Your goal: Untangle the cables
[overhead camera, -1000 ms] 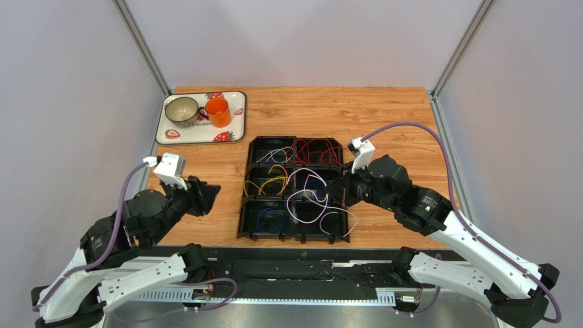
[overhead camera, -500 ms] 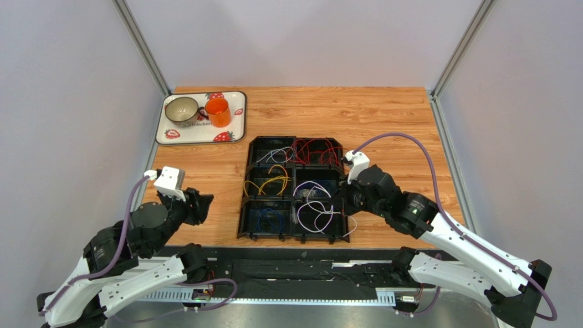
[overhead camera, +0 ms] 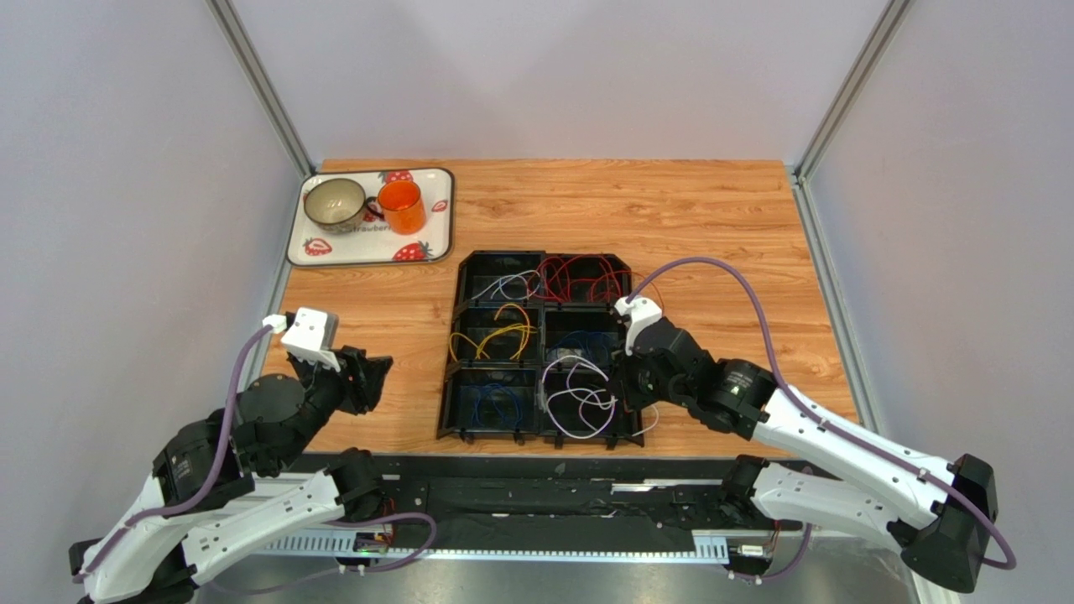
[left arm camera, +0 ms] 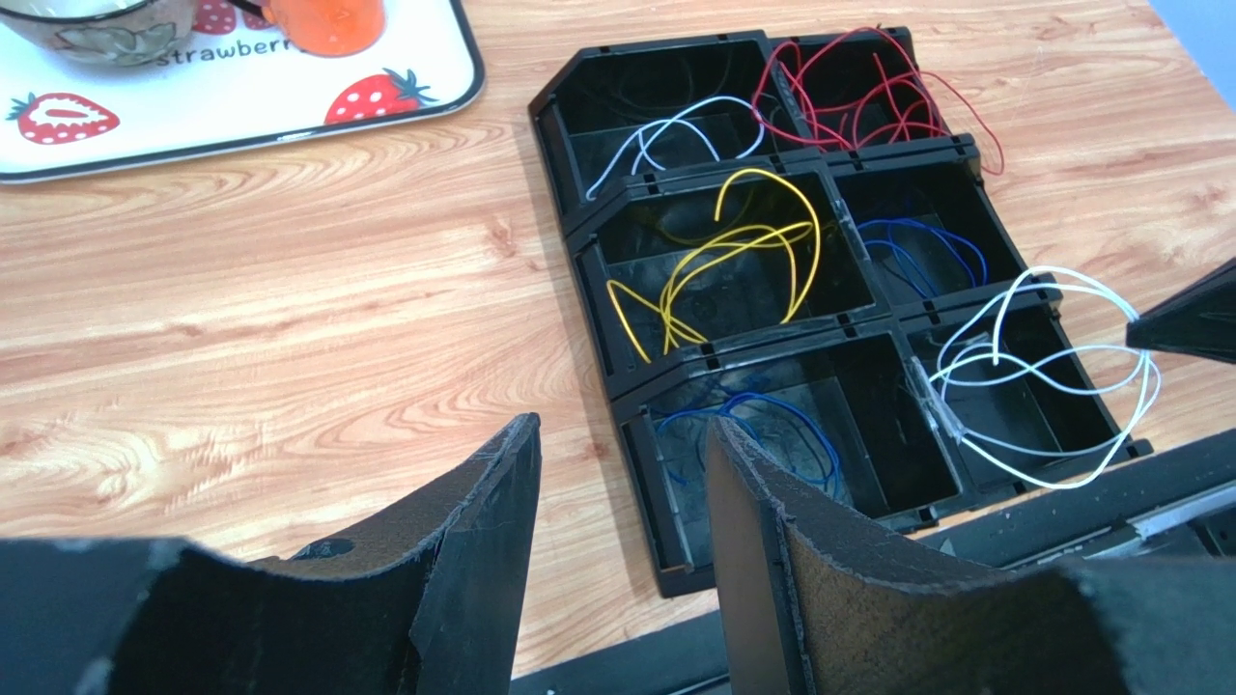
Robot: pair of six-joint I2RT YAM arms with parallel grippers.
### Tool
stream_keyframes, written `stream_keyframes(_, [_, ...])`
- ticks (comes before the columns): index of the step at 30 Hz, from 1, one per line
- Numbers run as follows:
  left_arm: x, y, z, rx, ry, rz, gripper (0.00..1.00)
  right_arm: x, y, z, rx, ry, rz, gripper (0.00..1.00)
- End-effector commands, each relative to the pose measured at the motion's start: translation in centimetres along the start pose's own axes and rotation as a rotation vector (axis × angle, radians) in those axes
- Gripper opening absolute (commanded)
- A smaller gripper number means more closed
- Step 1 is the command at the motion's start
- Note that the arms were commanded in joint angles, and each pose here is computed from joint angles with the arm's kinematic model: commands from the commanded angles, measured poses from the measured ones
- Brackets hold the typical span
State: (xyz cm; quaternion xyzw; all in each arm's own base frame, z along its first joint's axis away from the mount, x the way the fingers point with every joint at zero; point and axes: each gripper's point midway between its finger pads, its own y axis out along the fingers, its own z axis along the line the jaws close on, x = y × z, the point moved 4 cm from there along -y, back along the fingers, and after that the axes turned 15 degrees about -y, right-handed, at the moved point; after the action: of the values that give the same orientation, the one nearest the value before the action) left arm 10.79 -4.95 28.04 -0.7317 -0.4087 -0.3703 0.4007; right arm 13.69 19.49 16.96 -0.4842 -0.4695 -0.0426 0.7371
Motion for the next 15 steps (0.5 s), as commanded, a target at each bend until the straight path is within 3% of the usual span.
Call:
stream_keyframes(1, [0.4, 0.1, -0.2, -0.01, 0.003, -0.023, 0.54, 1.0, 0.7, 0.1, -0.02, -0.029, -0.043, 0.0])
stream_keyframes(15, [0.3, 0.0, -0.1, -0.015, -0.002, -0.029, 0.54, -0.6, 3.6, -0.5, -0.142, -0.074, 0.085, 0.0])
